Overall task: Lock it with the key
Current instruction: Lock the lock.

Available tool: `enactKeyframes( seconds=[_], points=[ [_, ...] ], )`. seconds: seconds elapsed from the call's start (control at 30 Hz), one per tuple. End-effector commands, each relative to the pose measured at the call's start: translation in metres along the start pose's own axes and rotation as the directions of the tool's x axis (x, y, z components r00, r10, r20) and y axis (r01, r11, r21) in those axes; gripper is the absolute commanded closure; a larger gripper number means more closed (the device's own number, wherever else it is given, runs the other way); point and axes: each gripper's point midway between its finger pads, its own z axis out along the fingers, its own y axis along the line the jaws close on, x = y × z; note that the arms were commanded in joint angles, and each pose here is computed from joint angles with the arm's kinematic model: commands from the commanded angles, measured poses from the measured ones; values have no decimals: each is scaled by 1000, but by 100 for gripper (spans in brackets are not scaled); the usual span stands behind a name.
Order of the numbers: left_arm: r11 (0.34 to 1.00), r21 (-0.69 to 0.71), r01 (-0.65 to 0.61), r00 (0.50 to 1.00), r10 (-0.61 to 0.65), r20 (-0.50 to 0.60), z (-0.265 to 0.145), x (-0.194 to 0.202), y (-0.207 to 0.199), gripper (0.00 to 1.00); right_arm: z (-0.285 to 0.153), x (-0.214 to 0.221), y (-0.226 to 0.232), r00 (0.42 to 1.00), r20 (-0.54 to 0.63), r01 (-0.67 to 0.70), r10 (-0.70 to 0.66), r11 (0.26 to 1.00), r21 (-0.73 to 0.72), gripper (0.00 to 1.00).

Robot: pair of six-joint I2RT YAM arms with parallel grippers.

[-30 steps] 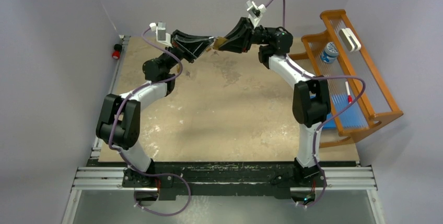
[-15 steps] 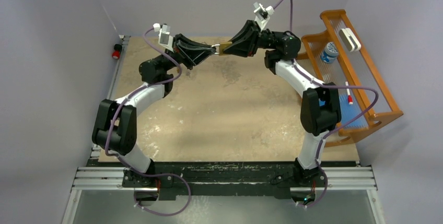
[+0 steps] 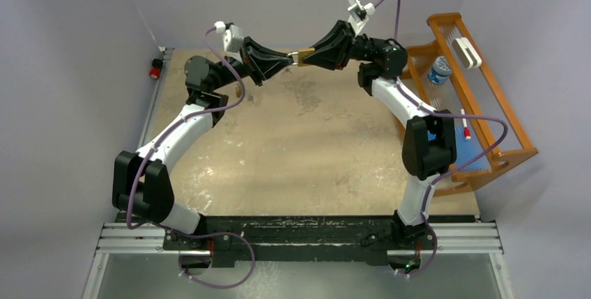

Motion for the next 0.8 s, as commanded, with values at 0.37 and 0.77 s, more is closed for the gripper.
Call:
enactKeyframes(
  seconds=[0.37, 0.77],
  points=[
    [992, -117, -47, 988, 28, -155, -15, -4, 22, 100, -24, -53, 40, 961, 142, 235, -236, 972, 23, 8],
    [989, -102, -103, 987, 89, -134, -18, -28, 7, 100, -41, -26, 14, 961, 104, 239, -257, 958, 157, 26]
  ],
)
